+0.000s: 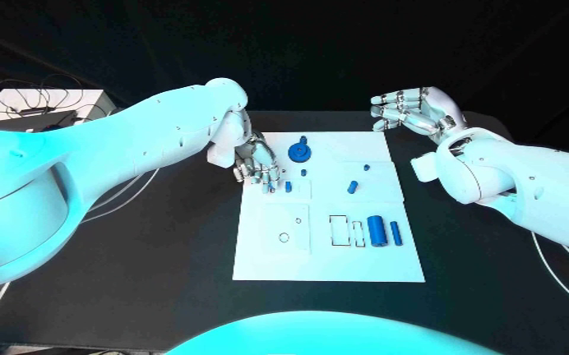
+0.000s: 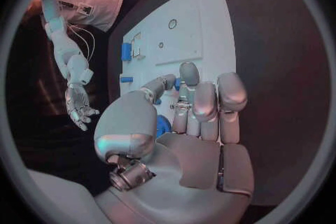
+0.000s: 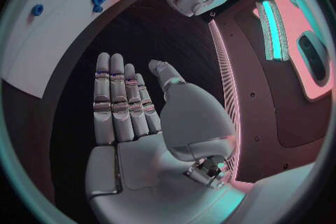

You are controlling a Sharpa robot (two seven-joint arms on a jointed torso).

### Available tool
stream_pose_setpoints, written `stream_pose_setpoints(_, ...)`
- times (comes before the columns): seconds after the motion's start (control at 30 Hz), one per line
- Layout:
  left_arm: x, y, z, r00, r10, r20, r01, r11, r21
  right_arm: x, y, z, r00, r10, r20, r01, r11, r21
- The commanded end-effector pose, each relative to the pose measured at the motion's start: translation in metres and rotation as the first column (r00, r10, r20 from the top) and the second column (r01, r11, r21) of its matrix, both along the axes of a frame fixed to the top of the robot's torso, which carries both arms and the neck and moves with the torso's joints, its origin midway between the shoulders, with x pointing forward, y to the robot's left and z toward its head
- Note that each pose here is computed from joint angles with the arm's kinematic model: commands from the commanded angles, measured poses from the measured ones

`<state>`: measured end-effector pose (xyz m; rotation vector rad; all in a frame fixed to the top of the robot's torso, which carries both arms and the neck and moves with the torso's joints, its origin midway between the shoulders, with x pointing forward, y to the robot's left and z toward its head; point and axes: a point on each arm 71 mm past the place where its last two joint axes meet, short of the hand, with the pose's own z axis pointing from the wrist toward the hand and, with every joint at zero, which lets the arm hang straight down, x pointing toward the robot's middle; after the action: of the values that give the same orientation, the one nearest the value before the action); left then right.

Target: Assemble the parts on the task board

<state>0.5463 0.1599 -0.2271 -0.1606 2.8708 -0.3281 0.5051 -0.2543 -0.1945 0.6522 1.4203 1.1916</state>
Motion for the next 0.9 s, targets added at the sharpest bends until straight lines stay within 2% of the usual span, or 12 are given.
stream_pose_setpoints(0.03, 0.0031, 0.0021, 0.0010, 0.999, 0.002, 0.051, -0.004, 0.999, 0.037, -0.0004, 0.0017, 0.0003, 1.000, 0.016, 0.003, -0.016, 1.000, -0.002)
stream_pose_setpoints(0.37, 0.0031, 0.0015, 0.0010, 0.998, -0.003, 0.057, 0.001, 0.999, 0.041, -0.0005, 0.0022, 0.0002, 1.000, 0.018, 0.002, -0.018, 1.000, -0.003)
stream_pose_setpoints(0.9, -0.0010, 0.0037, 0.0006, 1.000, -0.024, 0.012, 0.024, 0.999, 0.032, -0.0002, 0.0025, 0.0000, 1.000, 0.021, 0.001, -0.021, 1.000, -0.004)
